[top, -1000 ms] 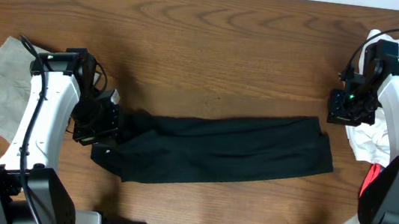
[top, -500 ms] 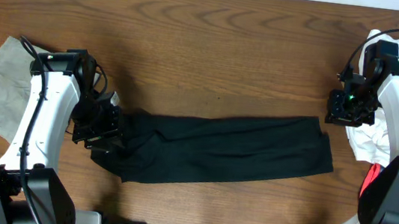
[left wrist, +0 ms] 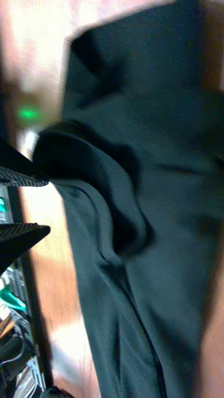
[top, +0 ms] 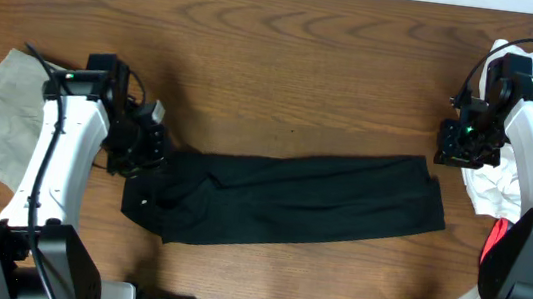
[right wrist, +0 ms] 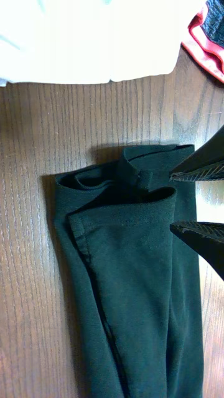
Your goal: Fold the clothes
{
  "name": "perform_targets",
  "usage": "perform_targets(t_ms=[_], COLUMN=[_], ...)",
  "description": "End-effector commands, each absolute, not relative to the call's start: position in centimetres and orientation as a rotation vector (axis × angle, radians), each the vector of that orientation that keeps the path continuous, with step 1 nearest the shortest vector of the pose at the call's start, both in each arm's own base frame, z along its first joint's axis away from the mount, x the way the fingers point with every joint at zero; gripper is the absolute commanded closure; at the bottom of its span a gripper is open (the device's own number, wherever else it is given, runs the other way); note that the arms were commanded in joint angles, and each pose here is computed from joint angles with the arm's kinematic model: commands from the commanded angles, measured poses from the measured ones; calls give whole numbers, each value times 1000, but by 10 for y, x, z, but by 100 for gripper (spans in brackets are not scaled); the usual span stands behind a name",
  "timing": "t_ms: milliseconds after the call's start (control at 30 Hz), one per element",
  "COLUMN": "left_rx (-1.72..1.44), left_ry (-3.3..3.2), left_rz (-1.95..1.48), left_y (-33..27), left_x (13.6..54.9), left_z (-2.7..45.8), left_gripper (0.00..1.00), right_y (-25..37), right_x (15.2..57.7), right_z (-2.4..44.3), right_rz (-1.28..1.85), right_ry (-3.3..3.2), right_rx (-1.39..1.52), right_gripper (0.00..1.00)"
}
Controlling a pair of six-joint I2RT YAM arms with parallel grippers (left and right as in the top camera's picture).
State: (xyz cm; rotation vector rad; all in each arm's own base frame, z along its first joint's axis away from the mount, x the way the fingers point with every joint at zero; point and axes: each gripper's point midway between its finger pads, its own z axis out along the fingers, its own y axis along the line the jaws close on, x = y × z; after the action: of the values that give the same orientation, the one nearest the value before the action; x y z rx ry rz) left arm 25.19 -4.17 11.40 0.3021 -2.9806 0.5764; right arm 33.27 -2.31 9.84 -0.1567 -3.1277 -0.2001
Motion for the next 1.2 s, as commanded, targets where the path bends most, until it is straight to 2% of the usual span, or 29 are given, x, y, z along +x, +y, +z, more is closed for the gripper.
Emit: perform_targets(t_ms=[0, 267, 500, 567, 667, 700, 900, 1167], left_rx=[214, -83, -27, -9, 82, 103, 125, 127], left_ry=[-2978, -2997, -2989, -2970, -2964, -2965, -2956, -2949], left_rz=[681, 639, 557, 543, 469, 456, 446, 431], left_y=[-68, -116, -109, -107, -98, -96, -93, -91], left_x=[254, 247, 234, 225, 216, 213, 203, 198], left_z=[119, 106, 65, 51, 30, 25, 9, 6], left_gripper=[80, 88, 86, 87, 87, 86, 86, 86], right_y=[-20, -18, -17, -12, 2, 3, 8, 17], right_x=[333, 334, 333, 334, 336, 336, 342, 338], right_z=[105, 105, 106, 107, 109, 109, 100, 58], right_rz=[-235, -254, -261, -311, -409, -405, -400, -456], right_ry=[-3148, -3150, -3146, -3149, -3150, -3150, -3151, -3008], right_rx=[-135, -135, -132, -94, -21, -12, 14, -6], right_gripper=[79, 79, 78, 74, 60, 60, 57, 60])
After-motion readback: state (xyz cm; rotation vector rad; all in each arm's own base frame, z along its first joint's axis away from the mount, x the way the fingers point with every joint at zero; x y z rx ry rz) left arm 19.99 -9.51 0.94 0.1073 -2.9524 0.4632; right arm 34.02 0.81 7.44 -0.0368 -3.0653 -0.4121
